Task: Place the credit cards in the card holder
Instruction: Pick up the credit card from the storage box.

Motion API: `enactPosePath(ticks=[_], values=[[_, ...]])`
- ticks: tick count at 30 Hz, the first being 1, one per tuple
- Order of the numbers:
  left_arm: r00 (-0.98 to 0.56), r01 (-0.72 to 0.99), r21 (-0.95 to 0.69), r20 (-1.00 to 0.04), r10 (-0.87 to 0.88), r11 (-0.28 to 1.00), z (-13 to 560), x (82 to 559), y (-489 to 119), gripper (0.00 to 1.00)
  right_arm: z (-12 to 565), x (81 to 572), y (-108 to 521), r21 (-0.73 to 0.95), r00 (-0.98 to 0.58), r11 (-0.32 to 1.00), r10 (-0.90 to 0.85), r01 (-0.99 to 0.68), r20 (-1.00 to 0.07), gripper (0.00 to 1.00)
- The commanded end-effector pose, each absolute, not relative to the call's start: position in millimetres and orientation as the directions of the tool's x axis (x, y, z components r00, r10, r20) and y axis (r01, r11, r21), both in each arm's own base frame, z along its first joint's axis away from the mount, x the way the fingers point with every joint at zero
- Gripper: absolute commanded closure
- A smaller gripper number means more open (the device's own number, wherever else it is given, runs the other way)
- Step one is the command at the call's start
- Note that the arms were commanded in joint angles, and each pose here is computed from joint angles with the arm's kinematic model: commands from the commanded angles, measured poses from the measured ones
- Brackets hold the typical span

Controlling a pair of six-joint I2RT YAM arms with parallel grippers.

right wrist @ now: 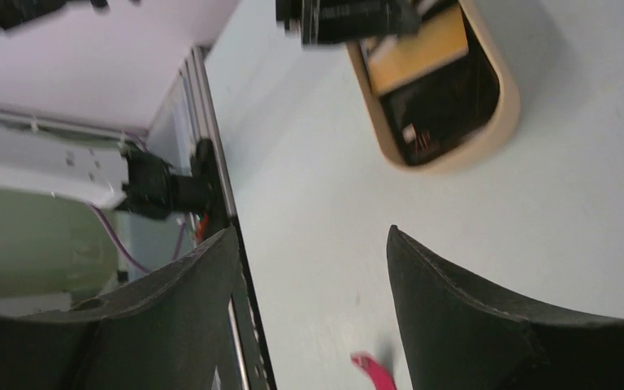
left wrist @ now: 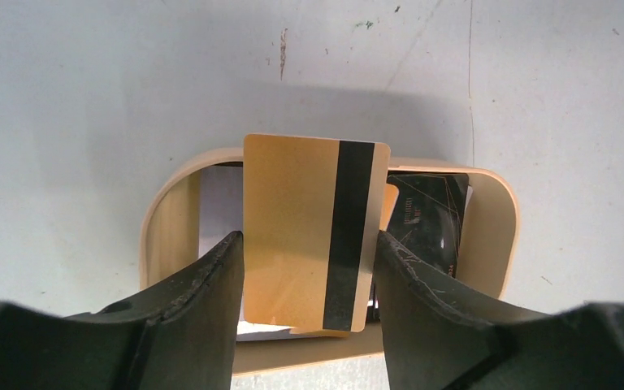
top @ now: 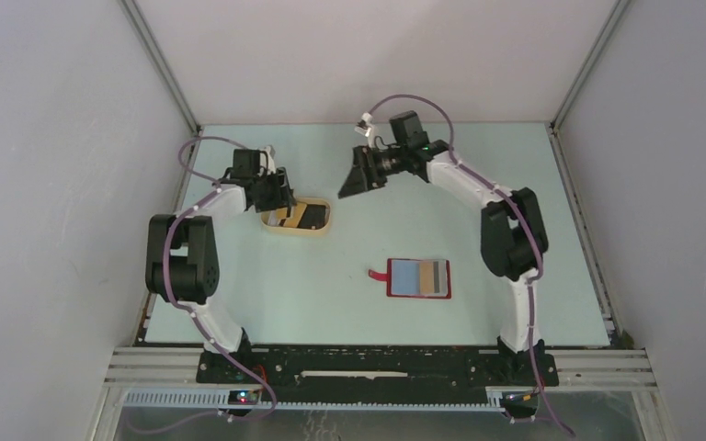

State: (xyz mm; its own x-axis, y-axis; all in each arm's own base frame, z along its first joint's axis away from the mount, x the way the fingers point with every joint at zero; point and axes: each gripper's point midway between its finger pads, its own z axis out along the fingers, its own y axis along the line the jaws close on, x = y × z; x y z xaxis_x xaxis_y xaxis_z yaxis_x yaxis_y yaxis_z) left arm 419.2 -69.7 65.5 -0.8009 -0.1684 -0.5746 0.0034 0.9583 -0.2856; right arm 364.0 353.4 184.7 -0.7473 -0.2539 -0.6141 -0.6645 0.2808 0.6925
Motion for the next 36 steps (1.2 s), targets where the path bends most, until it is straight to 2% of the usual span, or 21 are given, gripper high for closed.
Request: enactPosePath(ticks=[1, 6, 10, 22, 36], values=[[-0.766, 0.039, -0.371, -0.607, -0.211, 0.928, 81, 420, -76, 0.62, 207, 387, 405, 0.803, -0.846, 0.271, -0.125, -0.531, -0.518, 0.24], [-0.773, 0.048, -0.414, -0.592, -0.229, 0.909, 76, 418, -79, 0.65, 197, 404, 441, 0.863, -0.905, 0.284, -0.048, -0.417, -0.422, 0.27], [-0.767, 0.055, -0.443, -0.592, -0.246, 0.895, 77, 417, -81, 0.66, 188, 415, 462, 0.906, -0.943, 0.279, 0.009, -0.318, -0.334, 0.35], [-0.763, 0.078, -0.497, -0.587, -0.269, 0.864, 82, 408, -89, 0.67, 149, 430, 499, 0.913, -0.955, 0.325, 0.083, -0.245, -0.285, 0.36], [-0.765, 0.079, -0.520, -0.579, -0.283, 0.851, 81, 404, -93, 0.67, 115, 434, 506, 0.900, -0.962, 0.397, 0.120, -0.179, -0.245, 0.37]])
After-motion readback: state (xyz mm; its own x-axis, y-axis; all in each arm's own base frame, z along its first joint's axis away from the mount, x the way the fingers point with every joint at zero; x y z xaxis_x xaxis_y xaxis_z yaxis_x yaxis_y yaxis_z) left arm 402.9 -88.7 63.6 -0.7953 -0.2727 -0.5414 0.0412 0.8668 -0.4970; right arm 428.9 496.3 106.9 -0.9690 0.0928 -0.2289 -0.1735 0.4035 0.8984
